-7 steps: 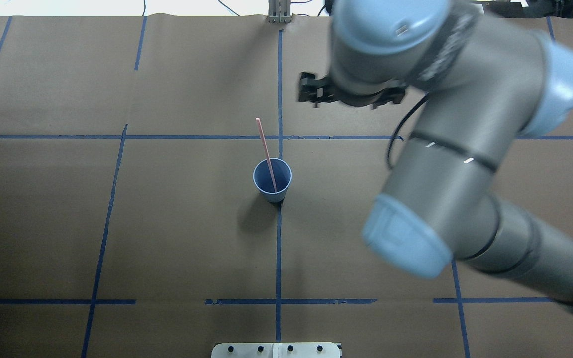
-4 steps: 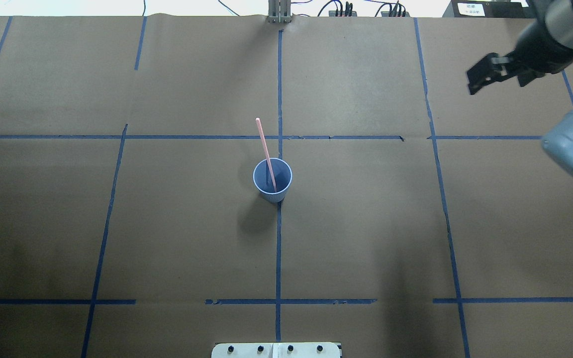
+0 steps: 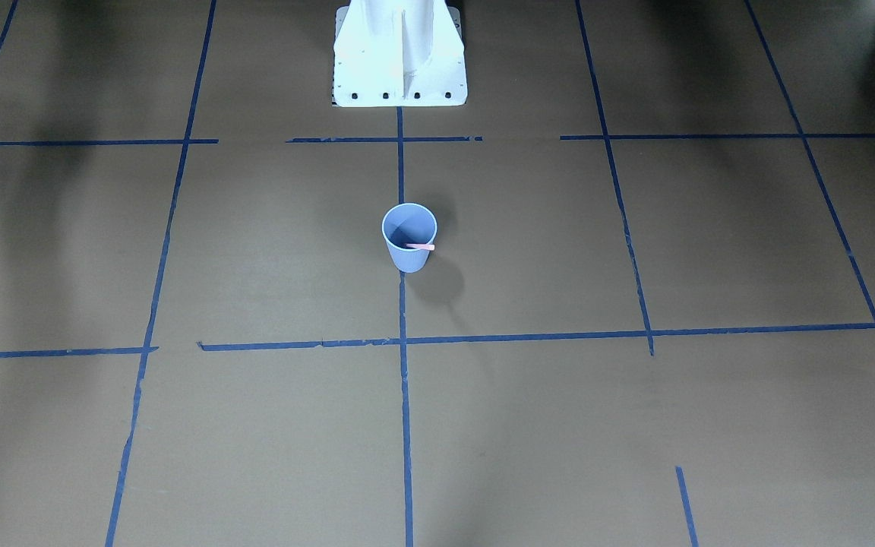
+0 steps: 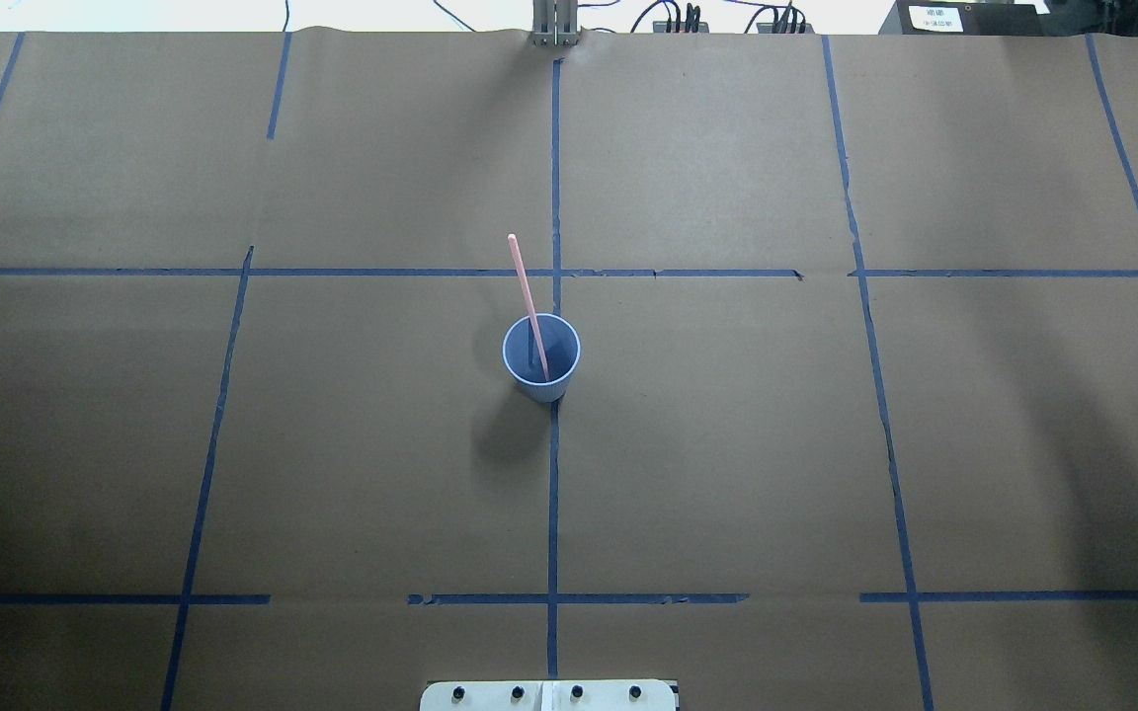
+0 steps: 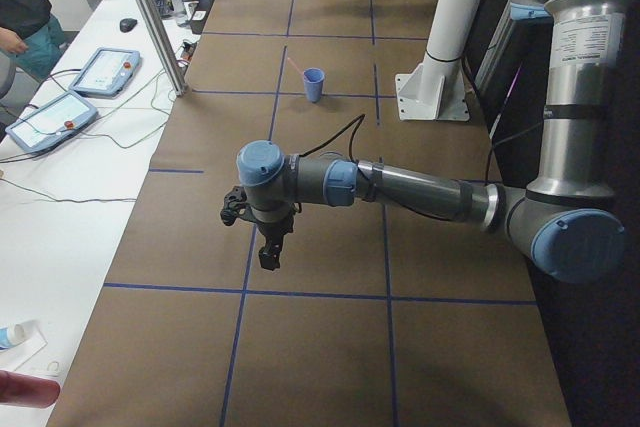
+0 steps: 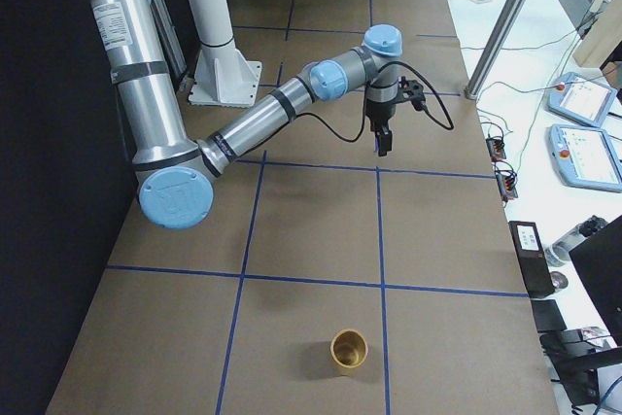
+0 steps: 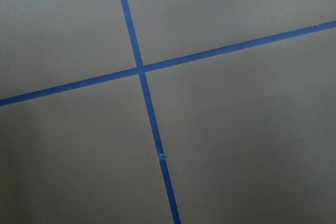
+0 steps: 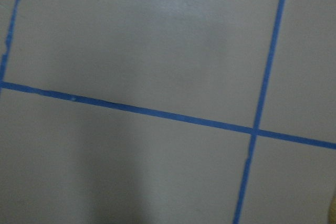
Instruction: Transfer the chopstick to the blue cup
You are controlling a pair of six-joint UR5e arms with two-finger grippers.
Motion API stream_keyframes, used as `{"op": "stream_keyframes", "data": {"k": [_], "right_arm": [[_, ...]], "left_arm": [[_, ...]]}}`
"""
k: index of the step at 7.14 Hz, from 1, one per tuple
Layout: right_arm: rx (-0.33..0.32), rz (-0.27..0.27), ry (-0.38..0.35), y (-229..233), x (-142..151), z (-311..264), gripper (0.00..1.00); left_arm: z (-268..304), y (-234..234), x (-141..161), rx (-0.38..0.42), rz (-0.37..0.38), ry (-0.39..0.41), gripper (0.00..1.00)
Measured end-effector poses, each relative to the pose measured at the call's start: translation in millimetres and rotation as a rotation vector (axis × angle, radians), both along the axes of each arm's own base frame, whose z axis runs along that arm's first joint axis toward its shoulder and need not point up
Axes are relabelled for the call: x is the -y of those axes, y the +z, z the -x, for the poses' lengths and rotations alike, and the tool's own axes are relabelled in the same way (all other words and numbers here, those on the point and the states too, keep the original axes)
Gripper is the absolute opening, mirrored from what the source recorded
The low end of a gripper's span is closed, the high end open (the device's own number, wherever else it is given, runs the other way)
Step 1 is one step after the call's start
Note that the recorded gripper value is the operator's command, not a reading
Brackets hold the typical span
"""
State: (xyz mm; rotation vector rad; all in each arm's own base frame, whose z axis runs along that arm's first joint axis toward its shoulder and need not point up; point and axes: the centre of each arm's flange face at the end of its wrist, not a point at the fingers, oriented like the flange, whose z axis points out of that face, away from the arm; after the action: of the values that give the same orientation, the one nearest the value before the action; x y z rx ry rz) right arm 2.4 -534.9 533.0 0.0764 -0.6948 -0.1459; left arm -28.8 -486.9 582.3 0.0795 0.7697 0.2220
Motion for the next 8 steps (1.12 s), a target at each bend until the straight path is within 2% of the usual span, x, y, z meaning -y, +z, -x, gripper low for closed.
{"op": "stream_keyframes", "data": {"k": [2, 3, 4, 5, 6, 8], "right_arm": [[-0.001, 0.068, 0.009, 59, -21, -34, 1.0], [0.016, 0.085, 0.023, 81, -34, -42, 1.0], [0.069, 0.094, 0.052, 99, -49, -54, 1.0], [0.126, 0.103, 0.077, 110, -59, -62, 1.0], [0.152, 0.109, 0.089, 114, -63, -66, 1.0], [0.163, 0.125, 0.108, 116, -66, -69, 1.0]], "left_arm": [[0, -2, 0, -0.001, -0.004, -0.002, 1.0], [0, -1, 0, -0.001, -0.003, -0.003, 1.0], [0, 0, 0, 0.0, -0.001, -0.003, 1.0], [0, 0, 0, 0.0, 0.001, -0.004, 1.0], [0, 2, 0, 0.001, 0.005, -0.004, 1.0], [0, 13, 0, 0.003, 0.029, -0.005, 1.0]]}}
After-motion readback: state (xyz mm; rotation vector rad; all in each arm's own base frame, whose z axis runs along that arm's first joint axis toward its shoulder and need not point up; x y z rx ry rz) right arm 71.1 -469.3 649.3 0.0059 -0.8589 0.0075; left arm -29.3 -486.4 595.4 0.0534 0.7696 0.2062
